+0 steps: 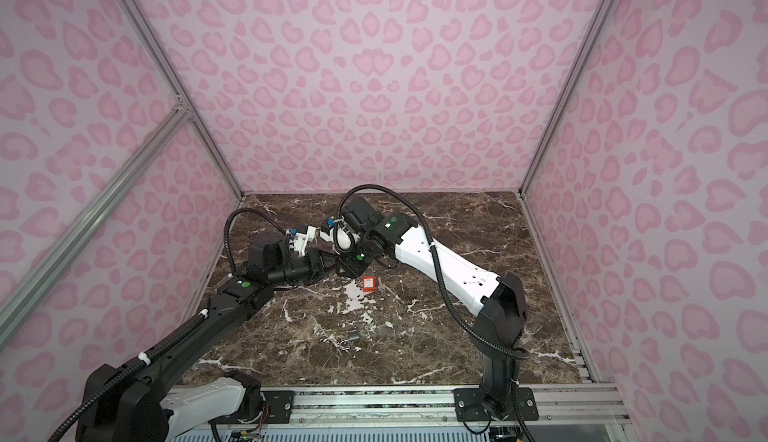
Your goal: Lock with the key
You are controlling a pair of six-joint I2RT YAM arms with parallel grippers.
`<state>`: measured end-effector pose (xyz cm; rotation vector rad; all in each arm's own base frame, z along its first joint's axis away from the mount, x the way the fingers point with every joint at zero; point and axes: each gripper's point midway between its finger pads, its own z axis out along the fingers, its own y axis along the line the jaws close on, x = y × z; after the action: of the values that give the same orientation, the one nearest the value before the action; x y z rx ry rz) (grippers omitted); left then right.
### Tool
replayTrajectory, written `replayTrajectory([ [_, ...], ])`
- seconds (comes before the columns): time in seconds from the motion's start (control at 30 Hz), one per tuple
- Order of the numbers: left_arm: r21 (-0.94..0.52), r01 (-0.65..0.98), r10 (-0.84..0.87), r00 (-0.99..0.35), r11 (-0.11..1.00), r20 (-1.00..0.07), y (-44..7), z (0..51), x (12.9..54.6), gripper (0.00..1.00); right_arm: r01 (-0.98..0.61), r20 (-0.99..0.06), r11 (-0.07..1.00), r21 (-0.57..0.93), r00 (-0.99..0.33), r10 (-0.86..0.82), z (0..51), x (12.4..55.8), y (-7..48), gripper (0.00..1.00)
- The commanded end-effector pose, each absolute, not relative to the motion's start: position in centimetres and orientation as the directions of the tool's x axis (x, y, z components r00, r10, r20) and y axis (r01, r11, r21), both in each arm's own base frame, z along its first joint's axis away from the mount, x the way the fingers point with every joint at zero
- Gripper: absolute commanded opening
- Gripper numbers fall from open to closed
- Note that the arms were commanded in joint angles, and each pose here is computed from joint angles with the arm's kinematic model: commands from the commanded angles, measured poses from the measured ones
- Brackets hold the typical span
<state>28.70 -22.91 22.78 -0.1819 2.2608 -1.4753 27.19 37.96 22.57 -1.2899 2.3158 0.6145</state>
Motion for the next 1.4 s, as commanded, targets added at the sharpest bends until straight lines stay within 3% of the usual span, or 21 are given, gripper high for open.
replayTrajectory([
  [0.0, -0.893, 0.173, -0.326, -0.888, 0.416, -0.324, -23.1, 23.9, 29.0, 0.04, -0.883, -0.593, 0.434, 0.177, -0.448, -0.669, 23.4, 27.2, 39.0, 0.46],
  [0.53, -0.893, 0.18, -0.353, -0.872, 0.413, -0.339, -22.2, 24.9, 29.7, 0.04, -0.883, -0.627, 0.449, 0.137, -0.429, -0.651, 24.2, 27.7, 38.5, 0.78],
  [0.93, -0.887, 0.204, -0.368, -0.854, 0.415, -0.368, -21.4, 25.8, 30.4, 0.04, -0.858, -0.686, 0.495, 0.138, -0.443, -0.578, 26.5, 28.4, 36.3, 0.85],
  [1.03, -0.867, 0.275, -0.41, -0.794, 0.416, -0.449, -20.8, 27.9, 30.9, 0.04, -0.828, -0.746, 0.523, 0.201, -0.476, -0.467, 28.3, 29.1, 34.9, 0.85],
  [1.17, -0.815, 0.417, -0.466, -0.674, 0.402, -0.574, -20.1, 32.4, 31.2, 0.04, -0.738, -0.811, 0.512, 0.439, -0.571, -0.129, 31.4, 30.6, 32.4, 0.84],
  [1.27, -0.779, 0.494, -0.479, -0.615, 0.385, -0.626, -20.1, 35.1, 31.0, 0.04, -0.683, -0.785, 0.408, 0.605, -0.598, 0.163, 34.1, 31.4, 30.3, 0.81],
  [1.37, -0.752, 0.557, -0.487, -0.578, 0.352, -0.655, -20.2, 37.3, 30.6, 0.04, -0.663, -0.735, 0.319, 0.678, -0.598, 0.32, 36.0, 31.2, 28.9, 0.79],
])
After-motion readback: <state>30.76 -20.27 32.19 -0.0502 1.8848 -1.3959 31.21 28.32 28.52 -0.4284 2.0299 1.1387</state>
